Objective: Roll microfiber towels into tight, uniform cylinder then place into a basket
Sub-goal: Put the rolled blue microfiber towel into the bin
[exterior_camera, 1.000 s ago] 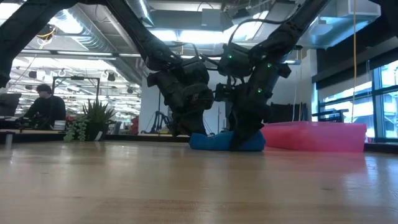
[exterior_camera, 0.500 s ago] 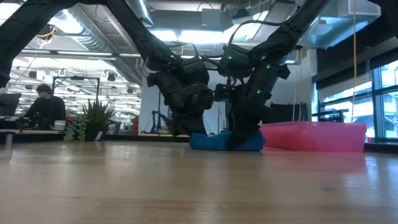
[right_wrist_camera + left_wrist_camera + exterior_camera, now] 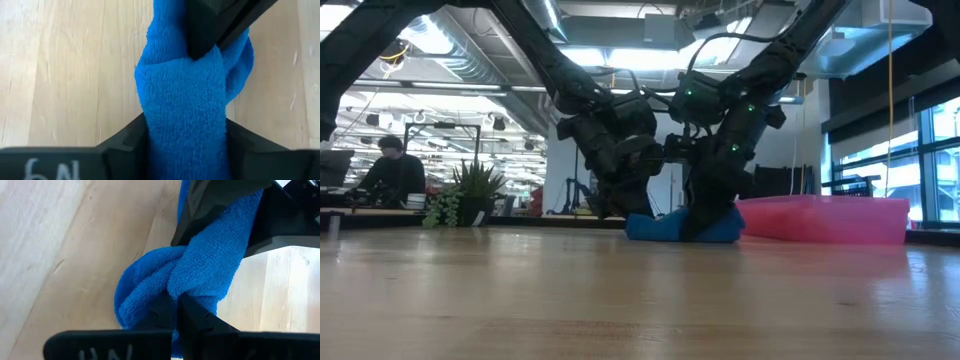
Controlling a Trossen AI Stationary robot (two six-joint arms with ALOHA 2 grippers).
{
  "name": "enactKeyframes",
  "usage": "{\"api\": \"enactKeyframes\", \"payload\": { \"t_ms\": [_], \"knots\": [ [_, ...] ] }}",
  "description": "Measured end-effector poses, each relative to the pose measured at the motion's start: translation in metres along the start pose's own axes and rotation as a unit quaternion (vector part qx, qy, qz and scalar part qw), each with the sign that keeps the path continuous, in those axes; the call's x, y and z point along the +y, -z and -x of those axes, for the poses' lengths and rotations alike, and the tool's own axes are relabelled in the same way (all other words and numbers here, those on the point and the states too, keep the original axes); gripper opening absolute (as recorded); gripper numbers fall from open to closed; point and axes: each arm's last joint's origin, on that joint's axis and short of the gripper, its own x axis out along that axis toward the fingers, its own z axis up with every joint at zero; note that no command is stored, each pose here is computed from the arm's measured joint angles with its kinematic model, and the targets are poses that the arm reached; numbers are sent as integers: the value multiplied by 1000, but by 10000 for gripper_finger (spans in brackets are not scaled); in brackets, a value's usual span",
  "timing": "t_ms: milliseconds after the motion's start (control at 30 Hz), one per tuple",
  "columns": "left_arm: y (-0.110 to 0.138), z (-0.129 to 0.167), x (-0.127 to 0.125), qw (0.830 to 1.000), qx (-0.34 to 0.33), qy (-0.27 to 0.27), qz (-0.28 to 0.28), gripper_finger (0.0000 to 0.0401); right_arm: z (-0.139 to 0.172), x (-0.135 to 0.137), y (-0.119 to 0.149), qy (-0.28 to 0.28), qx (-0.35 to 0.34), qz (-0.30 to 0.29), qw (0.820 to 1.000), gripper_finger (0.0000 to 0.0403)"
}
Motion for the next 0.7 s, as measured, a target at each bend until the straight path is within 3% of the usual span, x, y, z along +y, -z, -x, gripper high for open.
{"api": "enactKeyframes", "payload": {
  "t_ms": [333,700],
  "knots": [
    [1,-1,-2,1000,0,-19,22,7,0,0,-1,1,-4,0,1000,119],
    [2,-5,-10,999,-1,-33,11,98,0,0,-1,0,-4,1,1000,84]
  ]
}}
